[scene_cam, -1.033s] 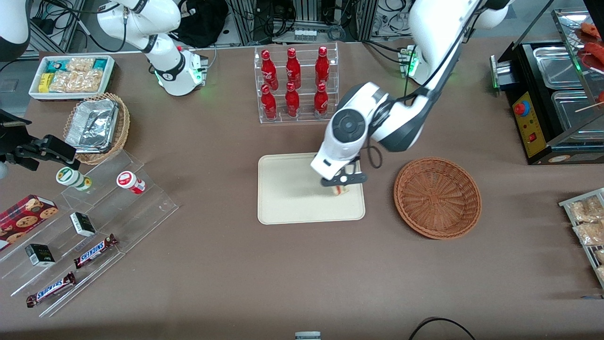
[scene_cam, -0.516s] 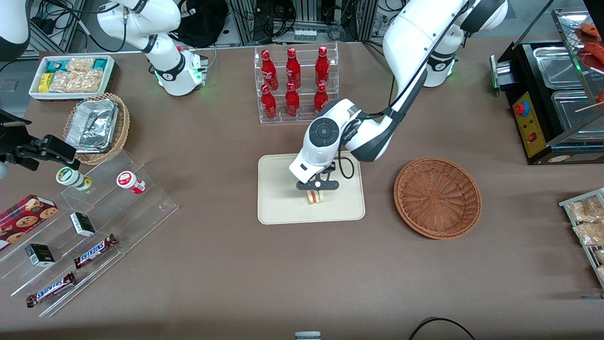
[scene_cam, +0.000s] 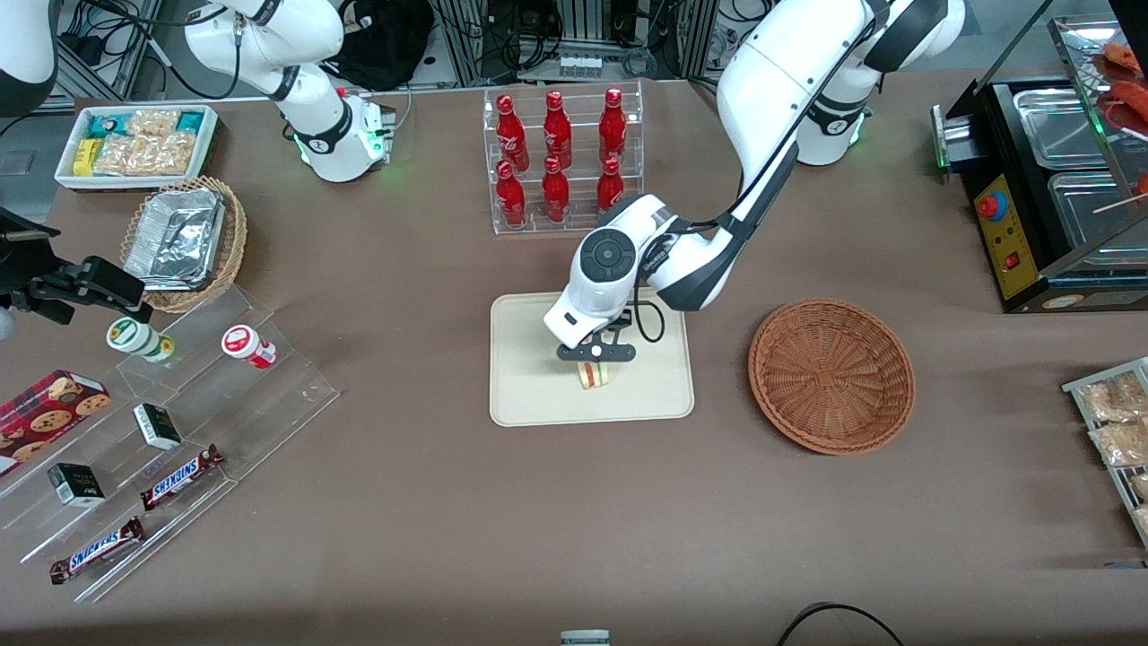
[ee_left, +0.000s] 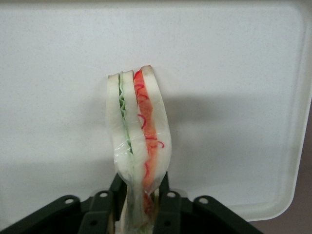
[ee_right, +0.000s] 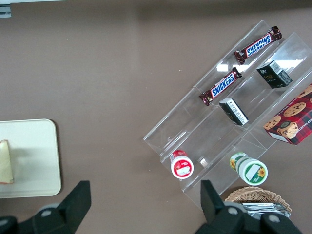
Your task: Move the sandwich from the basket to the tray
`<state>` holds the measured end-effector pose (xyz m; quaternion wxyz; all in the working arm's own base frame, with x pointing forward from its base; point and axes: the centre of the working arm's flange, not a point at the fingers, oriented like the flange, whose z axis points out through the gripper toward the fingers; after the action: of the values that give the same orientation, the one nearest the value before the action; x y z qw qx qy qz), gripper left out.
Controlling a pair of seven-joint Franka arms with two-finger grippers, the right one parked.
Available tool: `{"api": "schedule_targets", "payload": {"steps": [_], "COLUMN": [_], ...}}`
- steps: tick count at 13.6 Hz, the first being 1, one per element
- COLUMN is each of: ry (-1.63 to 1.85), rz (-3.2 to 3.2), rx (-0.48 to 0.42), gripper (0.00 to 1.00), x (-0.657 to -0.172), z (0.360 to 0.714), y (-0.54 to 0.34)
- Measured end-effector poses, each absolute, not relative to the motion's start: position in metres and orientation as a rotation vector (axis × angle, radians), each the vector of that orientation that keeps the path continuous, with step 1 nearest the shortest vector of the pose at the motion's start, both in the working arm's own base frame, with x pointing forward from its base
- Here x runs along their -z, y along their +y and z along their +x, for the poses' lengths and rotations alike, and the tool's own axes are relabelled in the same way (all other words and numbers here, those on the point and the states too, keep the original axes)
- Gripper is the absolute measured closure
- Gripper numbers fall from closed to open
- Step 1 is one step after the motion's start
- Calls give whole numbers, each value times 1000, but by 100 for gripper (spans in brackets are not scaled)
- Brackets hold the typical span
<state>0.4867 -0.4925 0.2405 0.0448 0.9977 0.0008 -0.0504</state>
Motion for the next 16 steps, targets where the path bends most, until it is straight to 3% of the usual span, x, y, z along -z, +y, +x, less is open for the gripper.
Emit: {"api": "schedule_targets", "payload": {"steps": [3,6,11,16], "ry": [6,19,273,509], "rz": [3069,3126,3184,3180], "rx": [180,241,248,236], "gripper": [31,1,0,0], "x": [-247,-290,-443,-533], "z": [490,493,533,554], "y": [-490,-478,-360,-218]}}
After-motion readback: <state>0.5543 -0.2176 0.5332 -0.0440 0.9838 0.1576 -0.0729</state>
